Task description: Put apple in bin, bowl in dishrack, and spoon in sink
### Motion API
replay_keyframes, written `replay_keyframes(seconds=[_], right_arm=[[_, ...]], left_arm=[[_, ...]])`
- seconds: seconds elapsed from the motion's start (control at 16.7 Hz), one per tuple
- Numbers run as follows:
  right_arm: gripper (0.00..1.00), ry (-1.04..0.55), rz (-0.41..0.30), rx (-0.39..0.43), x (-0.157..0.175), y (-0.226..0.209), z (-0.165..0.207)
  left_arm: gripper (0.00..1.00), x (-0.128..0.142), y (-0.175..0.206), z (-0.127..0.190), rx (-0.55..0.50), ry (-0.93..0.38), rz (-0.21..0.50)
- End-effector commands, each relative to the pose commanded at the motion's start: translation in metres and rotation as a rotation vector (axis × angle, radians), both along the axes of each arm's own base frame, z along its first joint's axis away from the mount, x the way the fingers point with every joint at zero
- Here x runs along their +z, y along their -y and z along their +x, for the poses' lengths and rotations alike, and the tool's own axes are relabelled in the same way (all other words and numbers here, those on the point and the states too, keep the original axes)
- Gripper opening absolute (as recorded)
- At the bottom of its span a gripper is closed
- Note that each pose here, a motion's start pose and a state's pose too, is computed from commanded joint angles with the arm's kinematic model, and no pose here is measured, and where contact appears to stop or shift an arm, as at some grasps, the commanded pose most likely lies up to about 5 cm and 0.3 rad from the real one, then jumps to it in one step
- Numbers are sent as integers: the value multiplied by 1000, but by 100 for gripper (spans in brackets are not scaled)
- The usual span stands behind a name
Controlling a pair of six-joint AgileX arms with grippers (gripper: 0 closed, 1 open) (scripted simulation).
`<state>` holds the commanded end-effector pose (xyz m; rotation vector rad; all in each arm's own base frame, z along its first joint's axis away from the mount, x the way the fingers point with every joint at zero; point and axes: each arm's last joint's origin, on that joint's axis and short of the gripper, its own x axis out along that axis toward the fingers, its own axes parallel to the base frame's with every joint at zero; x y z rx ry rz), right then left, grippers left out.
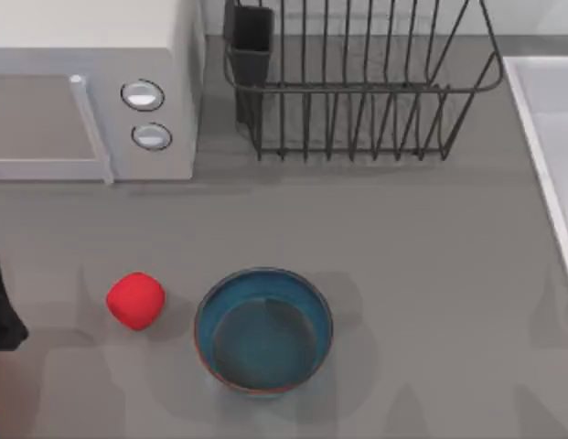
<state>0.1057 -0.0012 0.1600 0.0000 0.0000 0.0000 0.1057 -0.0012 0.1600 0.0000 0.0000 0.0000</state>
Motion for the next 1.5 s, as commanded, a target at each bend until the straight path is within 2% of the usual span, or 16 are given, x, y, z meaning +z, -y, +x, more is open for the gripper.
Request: replay_keyframes(seconds=[0.24, 0.48, 0.72, 0.96, 1.26, 1.5], right_arm=[[100, 0, 0, 0, 0, 0, 0], [100, 0, 0, 0, 0, 0, 0], [100, 0, 0, 0, 0, 0, 0], [100, 0, 0, 0, 0, 0, 0], [100, 0, 0, 0, 0, 0, 0], [100, 0, 0, 0, 0, 0, 0]], left_arm=[[100, 5, 1, 0, -9, -26, 5], [100, 30, 6, 7, -59, -187, 33], [100, 59, 18, 35, -141, -478, 93], [100, 74, 40, 85, -242, -825, 189], [100, 55, 81, 153, -357, -1224, 327], [100, 28, 109, 187, -419, -1440, 417]])
